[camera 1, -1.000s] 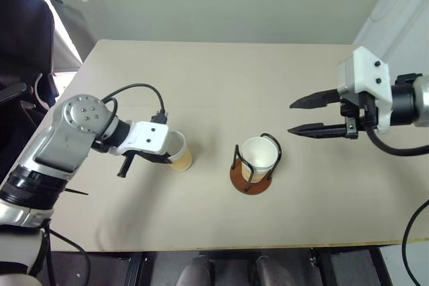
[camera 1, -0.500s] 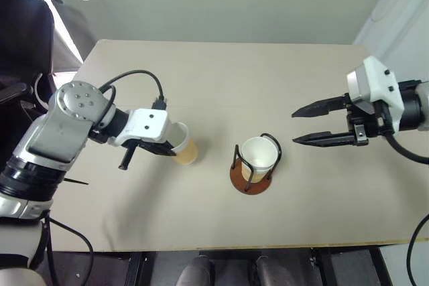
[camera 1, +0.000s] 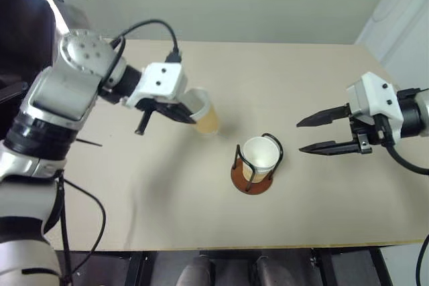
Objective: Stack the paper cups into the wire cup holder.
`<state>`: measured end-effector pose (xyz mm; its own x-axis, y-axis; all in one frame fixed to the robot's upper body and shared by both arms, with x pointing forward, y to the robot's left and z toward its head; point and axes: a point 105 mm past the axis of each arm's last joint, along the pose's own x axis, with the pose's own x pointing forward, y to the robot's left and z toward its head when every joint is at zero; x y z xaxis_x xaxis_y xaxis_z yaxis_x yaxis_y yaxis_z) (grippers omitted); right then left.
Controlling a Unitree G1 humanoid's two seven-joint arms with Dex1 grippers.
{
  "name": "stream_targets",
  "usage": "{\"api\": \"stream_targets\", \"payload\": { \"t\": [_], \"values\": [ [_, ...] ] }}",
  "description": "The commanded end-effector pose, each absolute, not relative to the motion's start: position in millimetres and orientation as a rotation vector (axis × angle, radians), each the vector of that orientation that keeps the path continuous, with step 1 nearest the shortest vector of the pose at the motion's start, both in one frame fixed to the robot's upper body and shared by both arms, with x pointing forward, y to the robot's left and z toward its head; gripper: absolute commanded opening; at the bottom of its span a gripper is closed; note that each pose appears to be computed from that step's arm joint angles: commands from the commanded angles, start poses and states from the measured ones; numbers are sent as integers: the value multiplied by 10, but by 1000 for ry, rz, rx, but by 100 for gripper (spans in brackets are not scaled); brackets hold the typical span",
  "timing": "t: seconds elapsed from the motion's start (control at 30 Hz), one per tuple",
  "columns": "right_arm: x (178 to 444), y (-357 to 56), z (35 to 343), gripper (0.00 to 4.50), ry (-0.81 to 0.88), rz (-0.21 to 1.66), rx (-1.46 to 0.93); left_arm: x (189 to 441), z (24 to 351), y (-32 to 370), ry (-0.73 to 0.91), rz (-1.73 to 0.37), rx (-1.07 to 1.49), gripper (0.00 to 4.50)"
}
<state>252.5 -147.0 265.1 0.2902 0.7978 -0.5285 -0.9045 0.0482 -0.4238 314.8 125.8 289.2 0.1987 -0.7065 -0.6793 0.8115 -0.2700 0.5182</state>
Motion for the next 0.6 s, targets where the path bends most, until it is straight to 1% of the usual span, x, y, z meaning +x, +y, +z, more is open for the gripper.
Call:
{"api": "stream_targets", "payload": {
  "t": [0.03,0.27,0.37,0.6],
  "values": [
    [2496,-1480,2723,232,136,1269,-803,3065,3116,1117,38,-1535,1142,2],
    [2481,-1444,2678,232,144,1246,-794,2931,3327,747,-84,-1670,1160,2],
    [2483,-1427,2676,232,137,1238,-800,2887,3305,586,-99,-1739,1170,2],
    [2475,-1437,2671,232,142,1227,-804,2767,3261,359,-111,-1860,1183,2]
  ]
}}
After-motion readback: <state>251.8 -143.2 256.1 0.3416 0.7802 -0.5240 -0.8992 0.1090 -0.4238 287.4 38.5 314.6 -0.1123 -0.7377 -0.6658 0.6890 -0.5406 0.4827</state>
